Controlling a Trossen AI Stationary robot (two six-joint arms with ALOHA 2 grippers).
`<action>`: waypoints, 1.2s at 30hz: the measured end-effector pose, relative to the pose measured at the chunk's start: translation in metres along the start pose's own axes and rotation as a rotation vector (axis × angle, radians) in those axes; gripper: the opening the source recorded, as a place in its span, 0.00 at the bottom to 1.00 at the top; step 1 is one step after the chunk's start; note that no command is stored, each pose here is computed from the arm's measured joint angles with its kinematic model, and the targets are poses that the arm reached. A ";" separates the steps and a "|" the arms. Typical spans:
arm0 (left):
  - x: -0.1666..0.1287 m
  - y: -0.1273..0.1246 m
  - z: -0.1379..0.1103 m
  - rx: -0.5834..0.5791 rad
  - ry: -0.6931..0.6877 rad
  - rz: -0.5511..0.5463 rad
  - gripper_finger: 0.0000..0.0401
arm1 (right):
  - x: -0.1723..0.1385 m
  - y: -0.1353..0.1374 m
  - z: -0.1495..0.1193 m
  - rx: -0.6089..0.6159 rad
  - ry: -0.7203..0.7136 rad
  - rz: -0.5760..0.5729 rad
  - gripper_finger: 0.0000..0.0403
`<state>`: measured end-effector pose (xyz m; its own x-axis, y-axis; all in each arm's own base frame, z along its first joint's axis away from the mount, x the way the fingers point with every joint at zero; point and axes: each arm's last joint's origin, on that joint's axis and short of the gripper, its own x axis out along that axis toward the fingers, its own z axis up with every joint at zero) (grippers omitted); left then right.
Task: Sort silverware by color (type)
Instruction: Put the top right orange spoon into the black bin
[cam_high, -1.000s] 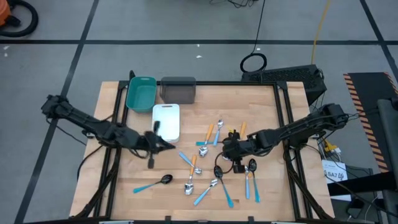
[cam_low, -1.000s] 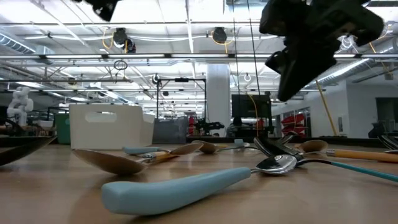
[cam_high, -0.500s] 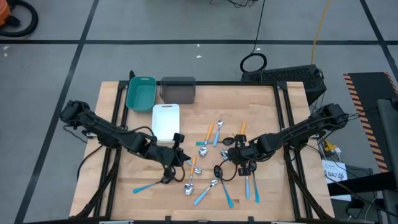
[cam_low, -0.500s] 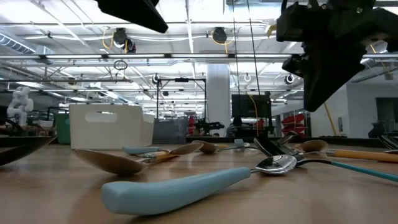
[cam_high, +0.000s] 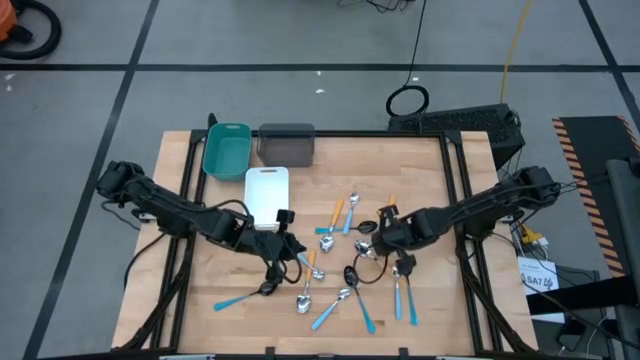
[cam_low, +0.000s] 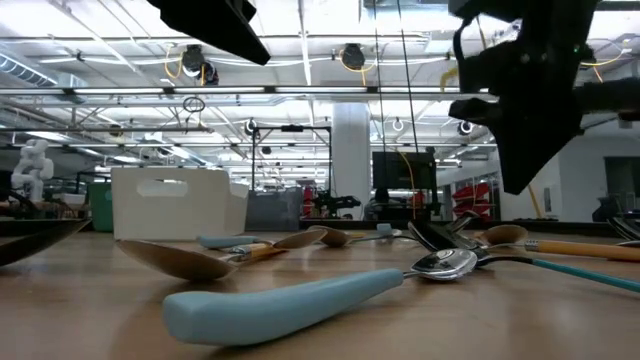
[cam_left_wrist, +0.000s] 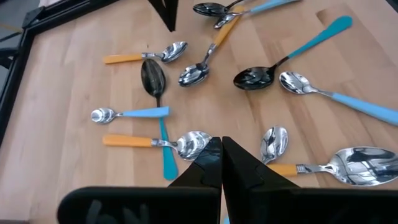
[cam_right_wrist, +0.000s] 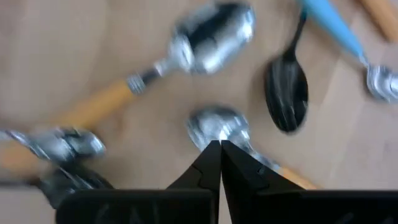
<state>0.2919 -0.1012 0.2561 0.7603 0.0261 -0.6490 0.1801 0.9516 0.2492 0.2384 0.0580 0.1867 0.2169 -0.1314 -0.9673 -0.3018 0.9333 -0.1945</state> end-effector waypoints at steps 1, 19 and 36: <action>0.000 0.000 0.000 0.001 0.000 -0.001 0.00 | 0.001 -0.004 -0.001 -0.013 0.009 -0.004 0.02; 0.000 -0.001 0.000 -0.049 -0.003 -0.007 0.00 | 0.010 -0.064 -0.019 -0.153 0.066 0.029 0.14; -0.003 -0.010 0.001 -0.083 -0.009 -0.030 0.00 | 0.017 -0.065 -0.025 -0.281 0.079 0.041 0.34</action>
<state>0.2882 -0.1115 0.2563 0.7611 -0.0048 -0.6486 0.1502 0.9741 0.1691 0.2383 -0.0136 0.1789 0.1296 -0.1311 -0.9829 -0.5566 0.8107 -0.1815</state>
